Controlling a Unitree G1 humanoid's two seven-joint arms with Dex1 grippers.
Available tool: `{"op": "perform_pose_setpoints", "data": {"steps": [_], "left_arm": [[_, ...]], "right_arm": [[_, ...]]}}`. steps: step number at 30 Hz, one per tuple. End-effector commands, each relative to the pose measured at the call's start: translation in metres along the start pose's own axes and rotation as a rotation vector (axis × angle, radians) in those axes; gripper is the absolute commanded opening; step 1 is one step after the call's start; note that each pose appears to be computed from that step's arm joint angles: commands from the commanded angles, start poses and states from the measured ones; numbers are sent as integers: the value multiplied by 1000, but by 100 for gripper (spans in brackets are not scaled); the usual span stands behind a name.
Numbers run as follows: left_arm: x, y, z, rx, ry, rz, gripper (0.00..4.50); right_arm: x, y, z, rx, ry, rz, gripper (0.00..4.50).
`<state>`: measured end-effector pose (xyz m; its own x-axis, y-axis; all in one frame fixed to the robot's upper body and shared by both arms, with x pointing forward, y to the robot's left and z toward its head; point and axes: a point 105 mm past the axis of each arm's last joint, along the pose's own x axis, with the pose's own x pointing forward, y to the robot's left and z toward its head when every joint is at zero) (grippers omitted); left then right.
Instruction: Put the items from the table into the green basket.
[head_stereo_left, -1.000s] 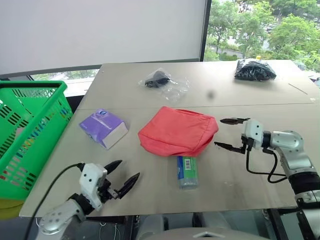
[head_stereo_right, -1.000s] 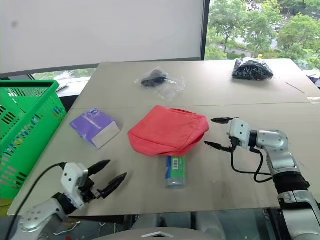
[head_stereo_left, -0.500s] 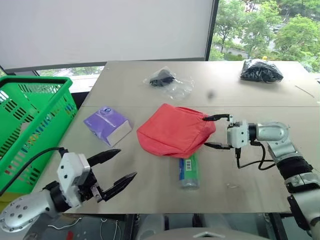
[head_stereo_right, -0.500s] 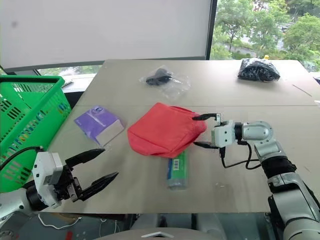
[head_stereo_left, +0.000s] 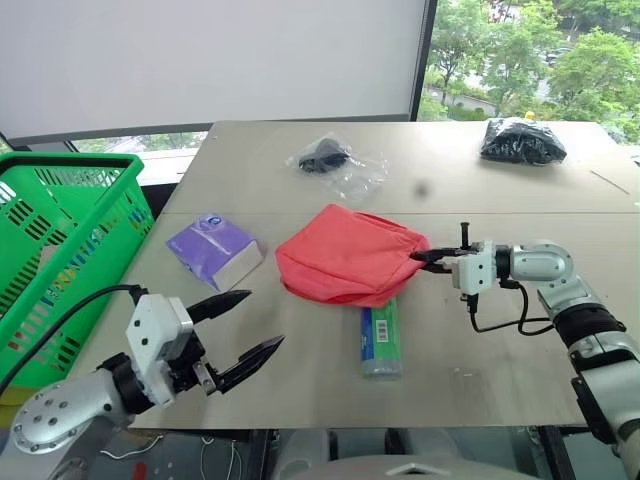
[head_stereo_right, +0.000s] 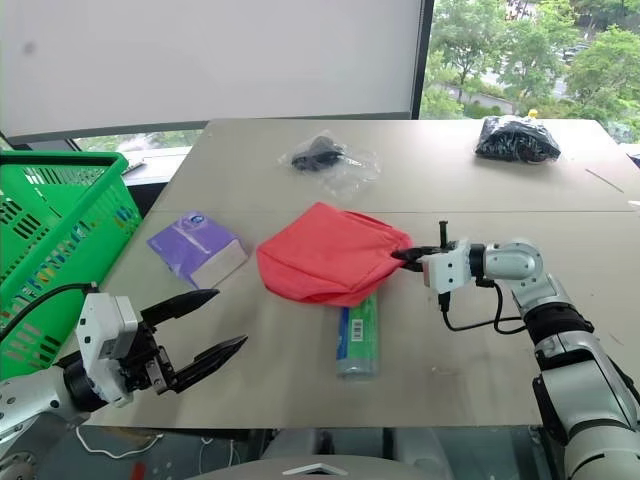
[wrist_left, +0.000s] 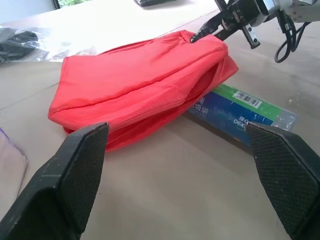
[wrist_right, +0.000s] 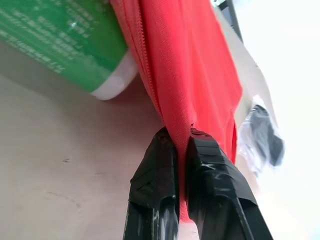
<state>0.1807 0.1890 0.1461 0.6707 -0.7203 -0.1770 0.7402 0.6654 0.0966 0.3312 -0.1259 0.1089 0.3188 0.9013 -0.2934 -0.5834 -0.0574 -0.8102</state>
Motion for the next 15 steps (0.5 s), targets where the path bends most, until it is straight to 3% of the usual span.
{"op": "perform_pose_setpoints", "data": {"steps": [1,9,12,15], "left_arm": [[6,-6,12,35,-38,-26,450],[19,10,24,-14,-167,40,450],[31,10,35,-6,-209,7,450],[43,6,40,-2,-205,-42,450]], "right_arm": [[-17,-34,6,-134,6,-150,10],[-89,-96,-14,-112,161,-603,10],[-143,-114,-35,-80,359,-802,10],[-175,-115,-48,-64,496,-890,10]]}}
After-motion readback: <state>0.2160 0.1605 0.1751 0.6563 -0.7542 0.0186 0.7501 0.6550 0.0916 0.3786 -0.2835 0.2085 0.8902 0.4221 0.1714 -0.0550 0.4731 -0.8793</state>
